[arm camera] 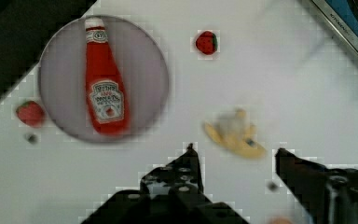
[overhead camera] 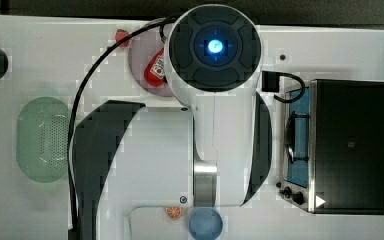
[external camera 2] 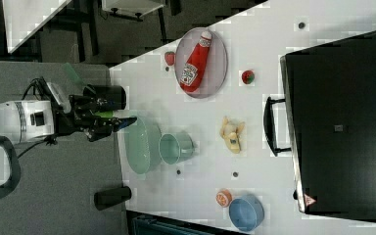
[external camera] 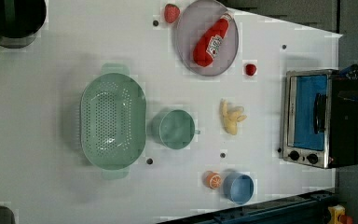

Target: Pick Banana and place it in mug.

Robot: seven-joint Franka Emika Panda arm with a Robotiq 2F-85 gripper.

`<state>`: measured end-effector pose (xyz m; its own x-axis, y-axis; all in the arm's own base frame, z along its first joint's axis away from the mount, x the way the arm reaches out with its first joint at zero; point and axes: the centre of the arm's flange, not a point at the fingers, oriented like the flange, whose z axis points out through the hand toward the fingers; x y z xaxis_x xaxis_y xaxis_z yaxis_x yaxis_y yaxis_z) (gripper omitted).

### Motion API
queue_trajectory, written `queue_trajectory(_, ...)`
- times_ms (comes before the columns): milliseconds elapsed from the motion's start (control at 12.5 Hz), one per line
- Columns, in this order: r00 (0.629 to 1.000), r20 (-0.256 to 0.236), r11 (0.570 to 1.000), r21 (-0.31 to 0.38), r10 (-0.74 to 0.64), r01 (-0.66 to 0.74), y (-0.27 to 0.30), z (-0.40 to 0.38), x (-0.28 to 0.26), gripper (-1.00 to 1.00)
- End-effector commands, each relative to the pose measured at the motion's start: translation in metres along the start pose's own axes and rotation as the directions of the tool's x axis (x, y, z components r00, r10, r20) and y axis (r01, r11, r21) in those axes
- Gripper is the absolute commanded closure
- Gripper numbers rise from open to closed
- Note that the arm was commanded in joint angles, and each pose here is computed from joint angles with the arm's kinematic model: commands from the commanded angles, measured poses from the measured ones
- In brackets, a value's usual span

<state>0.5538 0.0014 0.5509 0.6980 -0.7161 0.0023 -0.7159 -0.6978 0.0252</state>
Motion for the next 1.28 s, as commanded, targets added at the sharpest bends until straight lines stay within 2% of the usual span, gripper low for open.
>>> queue_trajectory(80, 1.0, 0.026, 1.0, 0.01, -0.002, 0.002, 0.093, -0.083, -0.053, -0.59)
queue_trajectory(240, 0.999, 0.032, 1.0, 0.004, -0.003, 0.003, 0.092, -0.079, -0.052, -1.0)
queue_trajectory(640, 0.996, 0.092, 0.998, -0.053, -0.021, 0.025, 0.079, -0.001, -0.045, -1.0)
queue_trajectory(880, 0.99, 0.081, 0.992, -0.034, -0.117, 0.12, 0.067, 0.065, -0.036, -1.0)
queue_trajectory(1280, 0.952, 0.085, 0.955, -0.024, -0.293, 0.296, 0.057, 0.172, -0.027, -1.0)
